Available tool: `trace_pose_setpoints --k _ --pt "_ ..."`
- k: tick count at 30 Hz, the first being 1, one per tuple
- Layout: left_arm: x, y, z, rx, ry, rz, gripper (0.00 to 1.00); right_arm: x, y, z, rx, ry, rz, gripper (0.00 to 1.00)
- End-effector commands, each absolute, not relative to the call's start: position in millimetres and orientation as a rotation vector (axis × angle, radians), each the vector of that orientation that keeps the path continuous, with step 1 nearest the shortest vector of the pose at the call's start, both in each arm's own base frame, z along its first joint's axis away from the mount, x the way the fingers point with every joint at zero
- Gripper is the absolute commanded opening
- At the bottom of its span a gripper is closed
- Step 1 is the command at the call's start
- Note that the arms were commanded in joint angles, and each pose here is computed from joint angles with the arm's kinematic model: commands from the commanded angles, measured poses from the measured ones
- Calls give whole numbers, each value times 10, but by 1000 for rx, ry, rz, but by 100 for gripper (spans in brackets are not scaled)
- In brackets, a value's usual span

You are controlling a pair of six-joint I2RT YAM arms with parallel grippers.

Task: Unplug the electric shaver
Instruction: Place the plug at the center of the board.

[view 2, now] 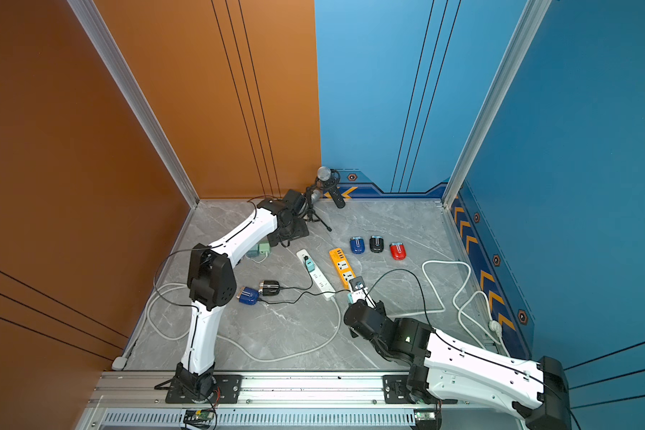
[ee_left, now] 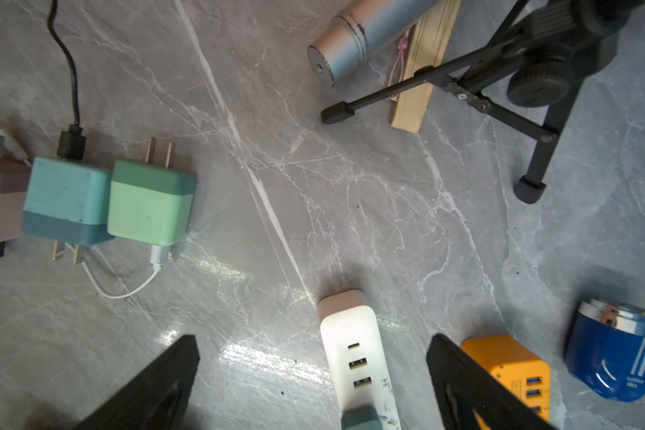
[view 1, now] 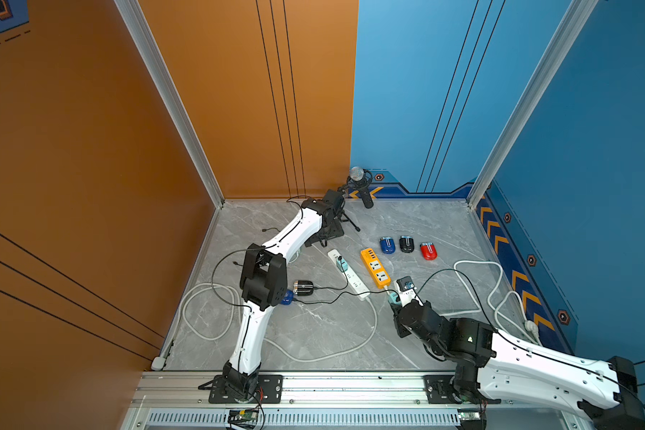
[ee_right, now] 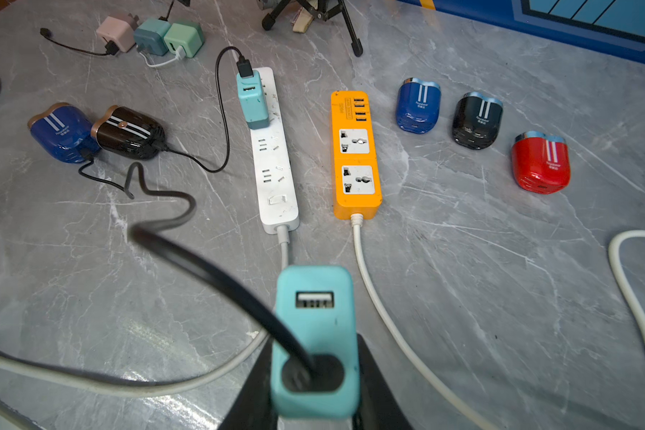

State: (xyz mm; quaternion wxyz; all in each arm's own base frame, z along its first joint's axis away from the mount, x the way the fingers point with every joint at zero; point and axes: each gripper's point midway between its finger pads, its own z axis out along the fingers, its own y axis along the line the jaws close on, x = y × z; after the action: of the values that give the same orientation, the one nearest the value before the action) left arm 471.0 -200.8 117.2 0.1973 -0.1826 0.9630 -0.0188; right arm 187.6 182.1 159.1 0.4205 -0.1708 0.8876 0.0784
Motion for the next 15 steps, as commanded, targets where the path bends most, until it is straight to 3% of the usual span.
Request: trace_pose_setpoints --k 1,15 --pt "4670 -1860 1379 -512 2659 -31 99 1820 1884 1395 -502 2285 194 17" --pt "4442 -1488 1468 -556 2664 18 99 1778 2259 660 -716 2430 158 22"
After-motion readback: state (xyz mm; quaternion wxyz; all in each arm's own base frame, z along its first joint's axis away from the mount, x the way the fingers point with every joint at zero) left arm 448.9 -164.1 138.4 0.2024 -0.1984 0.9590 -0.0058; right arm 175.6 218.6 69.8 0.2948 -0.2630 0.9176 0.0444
